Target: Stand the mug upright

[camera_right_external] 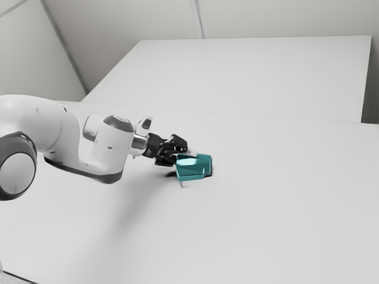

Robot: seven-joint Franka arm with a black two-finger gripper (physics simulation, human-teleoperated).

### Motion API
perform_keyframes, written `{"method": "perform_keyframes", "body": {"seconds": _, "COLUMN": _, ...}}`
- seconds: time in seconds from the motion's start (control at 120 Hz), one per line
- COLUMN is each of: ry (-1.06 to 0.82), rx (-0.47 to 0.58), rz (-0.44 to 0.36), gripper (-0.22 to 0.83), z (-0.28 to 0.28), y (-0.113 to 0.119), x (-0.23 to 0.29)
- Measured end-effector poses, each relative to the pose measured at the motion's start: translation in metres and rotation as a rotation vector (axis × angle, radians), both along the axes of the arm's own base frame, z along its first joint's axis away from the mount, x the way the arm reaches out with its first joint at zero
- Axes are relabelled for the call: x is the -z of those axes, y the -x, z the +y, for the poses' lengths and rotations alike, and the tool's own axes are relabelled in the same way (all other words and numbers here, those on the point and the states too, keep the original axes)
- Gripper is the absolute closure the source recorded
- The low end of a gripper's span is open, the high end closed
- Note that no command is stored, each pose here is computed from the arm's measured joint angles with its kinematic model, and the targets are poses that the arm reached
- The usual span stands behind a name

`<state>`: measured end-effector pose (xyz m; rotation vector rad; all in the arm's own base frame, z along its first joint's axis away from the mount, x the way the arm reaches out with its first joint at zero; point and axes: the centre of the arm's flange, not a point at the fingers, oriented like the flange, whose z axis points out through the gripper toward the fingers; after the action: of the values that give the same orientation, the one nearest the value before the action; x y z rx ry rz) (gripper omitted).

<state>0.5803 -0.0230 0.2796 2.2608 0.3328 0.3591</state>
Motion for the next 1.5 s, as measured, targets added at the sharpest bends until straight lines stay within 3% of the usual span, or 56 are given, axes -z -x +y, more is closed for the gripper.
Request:
{"method": "perform_keyframes", "body": {"seconds": 0.108, "ry": -0.001, "rx": 0.006, "rz": -0.007, "gripper": 0.53, "z": -0.001, "y": 0.0, "x": -0.001}}
{"method": "perform_keyframes", "body": {"seconds": 0.425, "ry": -0.005, "rx": 0.02, "rz": -0.065, "gripper": 0.73, "z": -0.001, "y": -0.012, "x": -0.023}}
{"method": "perform_keyframes", "body": {"seconds": 0.733, "ry": -0.006, "rx": 0.043, "rz": -0.166, "gripper": 0.77, "z": -0.006, "y": -0.017, "x": -0.079}}
{"method": "perform_keyframes", "body": {"seconds": 0.908, "ry": -0.136, "rx": 0.146, "rz": -0.205, "gripper": 0.77, "z": -0.004, "y": -0.011, "x": -0.127}}
{"method": "perform_keyframes", "body": {"seconds": 1.242, "ry": -0.533, "rx": 0.336, "rz": -0.08, "gripper": 0.78, "z": -0.01, "y": -0.007, "x": -0.148}}
{"method": "perform_keyframes", "body": {"seconds": 1.5, "ry": -0.786, "rx": 0.386, "rz": 0.048, "gripper": 0.78, "z": -0.025, "y": -0.008, "x": -0.126}}
